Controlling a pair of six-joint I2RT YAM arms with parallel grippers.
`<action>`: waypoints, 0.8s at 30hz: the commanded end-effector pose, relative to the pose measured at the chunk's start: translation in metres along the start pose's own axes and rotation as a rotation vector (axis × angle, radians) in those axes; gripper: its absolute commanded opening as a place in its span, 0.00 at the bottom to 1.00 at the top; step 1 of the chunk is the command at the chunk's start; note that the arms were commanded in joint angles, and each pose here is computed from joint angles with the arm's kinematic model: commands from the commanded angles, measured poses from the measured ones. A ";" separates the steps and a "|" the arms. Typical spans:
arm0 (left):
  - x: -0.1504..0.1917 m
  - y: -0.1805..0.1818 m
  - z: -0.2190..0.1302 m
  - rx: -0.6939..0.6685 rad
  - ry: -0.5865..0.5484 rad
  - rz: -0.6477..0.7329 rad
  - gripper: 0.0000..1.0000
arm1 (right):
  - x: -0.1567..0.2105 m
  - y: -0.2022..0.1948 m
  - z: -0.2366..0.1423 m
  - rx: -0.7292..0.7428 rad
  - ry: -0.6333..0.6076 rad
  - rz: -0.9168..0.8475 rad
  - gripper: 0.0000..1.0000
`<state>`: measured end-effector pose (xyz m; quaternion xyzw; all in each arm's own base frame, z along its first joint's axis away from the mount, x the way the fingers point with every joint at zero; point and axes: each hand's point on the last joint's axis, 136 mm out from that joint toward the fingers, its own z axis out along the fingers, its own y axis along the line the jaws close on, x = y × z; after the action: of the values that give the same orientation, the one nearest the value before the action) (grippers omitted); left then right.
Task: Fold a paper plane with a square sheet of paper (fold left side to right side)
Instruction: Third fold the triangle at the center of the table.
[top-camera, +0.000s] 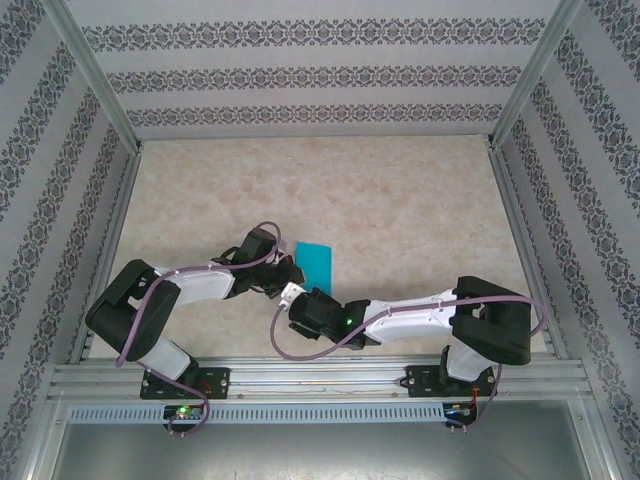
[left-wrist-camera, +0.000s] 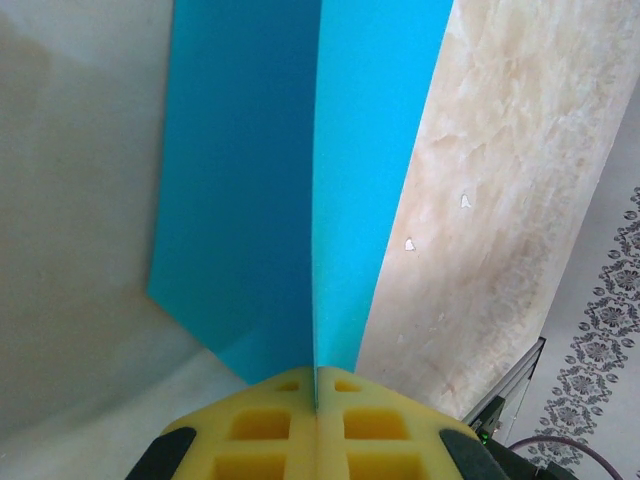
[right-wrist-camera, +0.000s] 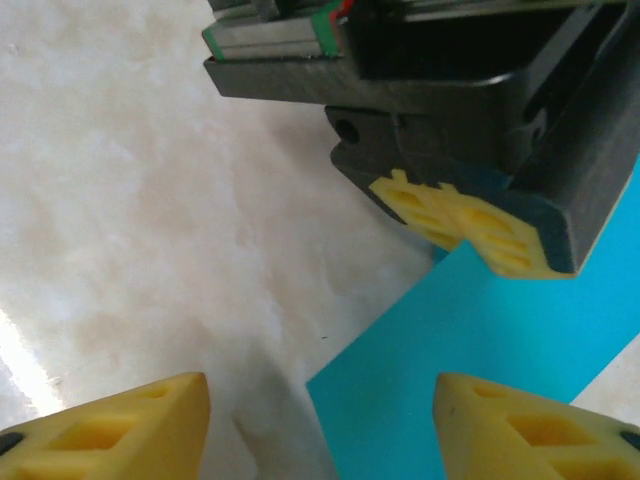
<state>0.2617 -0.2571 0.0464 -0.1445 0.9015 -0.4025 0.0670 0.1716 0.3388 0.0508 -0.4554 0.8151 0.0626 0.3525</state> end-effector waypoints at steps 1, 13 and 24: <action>-0.001 -0.011 0.005 0.026 0.002 0.014 0.00 | -0.011 -0.011 0.003 0.043 -0.020 0.019 0.53; 0.000 -0.009 0.001 0.004 0.008 0.041 0.19 | -0.004 -0.021 0.000 0.025 0.004 0.094 0.00; -0.021 -0.007 -0.041 -0.009 -0.043 0.093 0.41 | 0.010 -0.015 -0.003 -0.185 0.035 0.273 0.00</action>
<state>0.2700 -0.2321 0.0610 -0.1361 0.9062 -0.3902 0.0895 0.1885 0.3204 0.0519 -0.3888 0.8562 0.1280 0.3151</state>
